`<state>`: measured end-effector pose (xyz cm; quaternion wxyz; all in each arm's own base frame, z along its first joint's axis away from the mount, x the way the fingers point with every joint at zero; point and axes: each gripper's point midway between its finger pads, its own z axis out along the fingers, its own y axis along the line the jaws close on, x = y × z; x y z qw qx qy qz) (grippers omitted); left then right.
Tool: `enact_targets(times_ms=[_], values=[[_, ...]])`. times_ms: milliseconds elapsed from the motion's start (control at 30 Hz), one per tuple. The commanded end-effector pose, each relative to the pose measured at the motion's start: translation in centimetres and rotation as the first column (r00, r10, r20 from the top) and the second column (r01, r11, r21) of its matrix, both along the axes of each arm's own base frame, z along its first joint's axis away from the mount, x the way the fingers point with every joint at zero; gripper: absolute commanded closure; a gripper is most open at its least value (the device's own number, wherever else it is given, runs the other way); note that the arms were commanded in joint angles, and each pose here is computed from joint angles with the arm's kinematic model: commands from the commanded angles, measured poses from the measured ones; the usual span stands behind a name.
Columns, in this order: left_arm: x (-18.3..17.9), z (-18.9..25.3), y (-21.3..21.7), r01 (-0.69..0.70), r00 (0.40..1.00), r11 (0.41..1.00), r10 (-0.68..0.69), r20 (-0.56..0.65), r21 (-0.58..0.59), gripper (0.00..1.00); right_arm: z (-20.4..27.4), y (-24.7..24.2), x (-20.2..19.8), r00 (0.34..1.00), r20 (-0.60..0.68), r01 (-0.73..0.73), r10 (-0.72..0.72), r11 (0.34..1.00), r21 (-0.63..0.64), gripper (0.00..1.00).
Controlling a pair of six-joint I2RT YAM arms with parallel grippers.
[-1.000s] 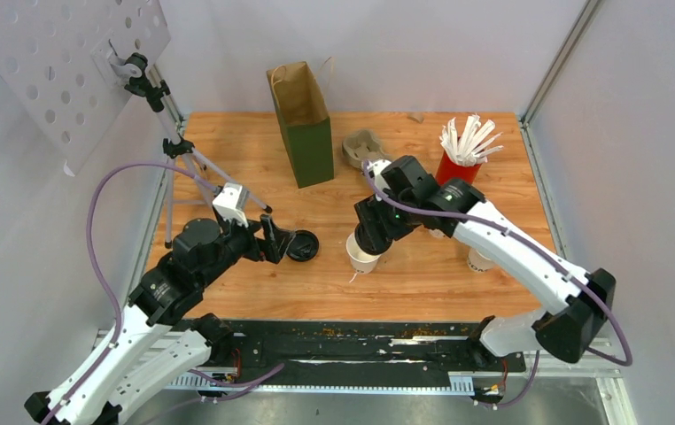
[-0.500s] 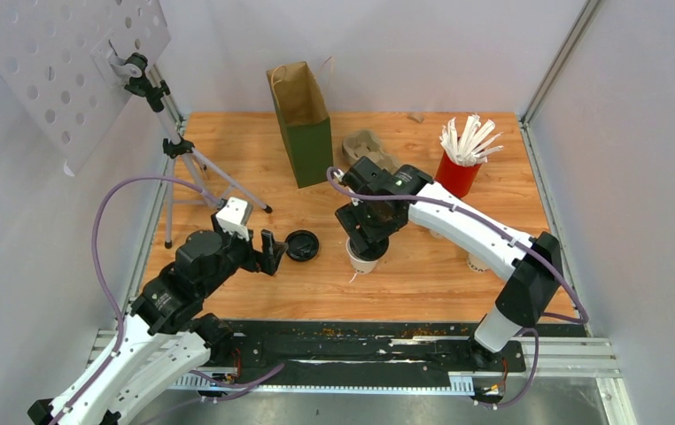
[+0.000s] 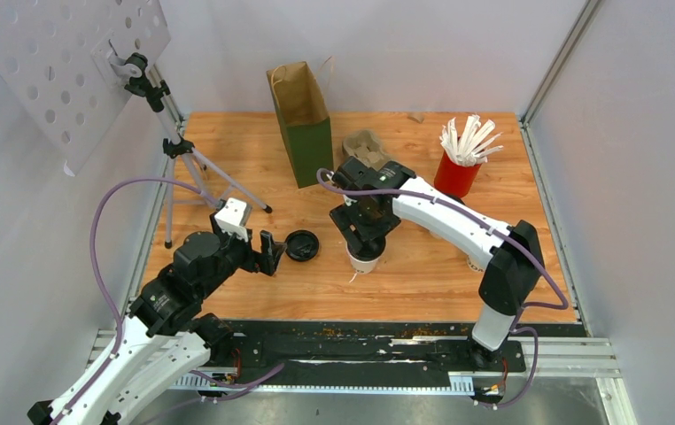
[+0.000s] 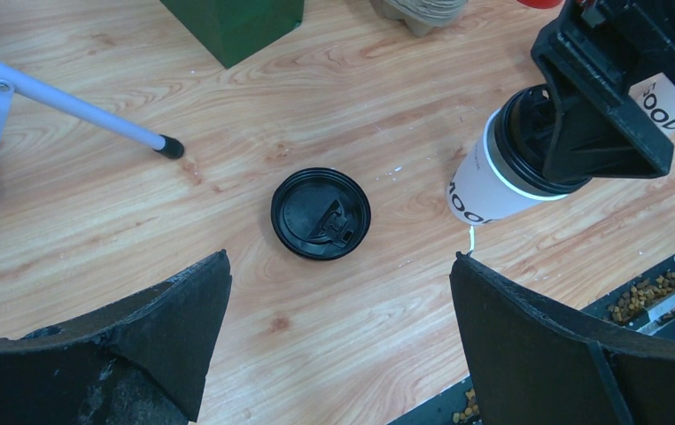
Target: Pack the takeout coffee
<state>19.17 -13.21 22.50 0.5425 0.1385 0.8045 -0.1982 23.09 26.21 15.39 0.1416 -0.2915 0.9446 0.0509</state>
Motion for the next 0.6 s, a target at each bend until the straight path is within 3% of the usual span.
enact_targets(times_ms=[0, 567], values=[[0.5, 0.6, 0.1, -0.003, 0.999, 1.000, 0.003, 0.041, 0.004, 0.00, 0.6, 0.4, 0.1, 1.000, 0.008, -0.013, 0.013, 1.000, -0.014, 0.24], [0.5, 0.4, 0.2, -0.008, 0.999, 1.000, 0.008, 0.038, 0.009, 0.00, -1.5, 1.5, 0.0, 0.999, -0.006, -0.040, 0.039, 0.998, -0.055, 0.18]])
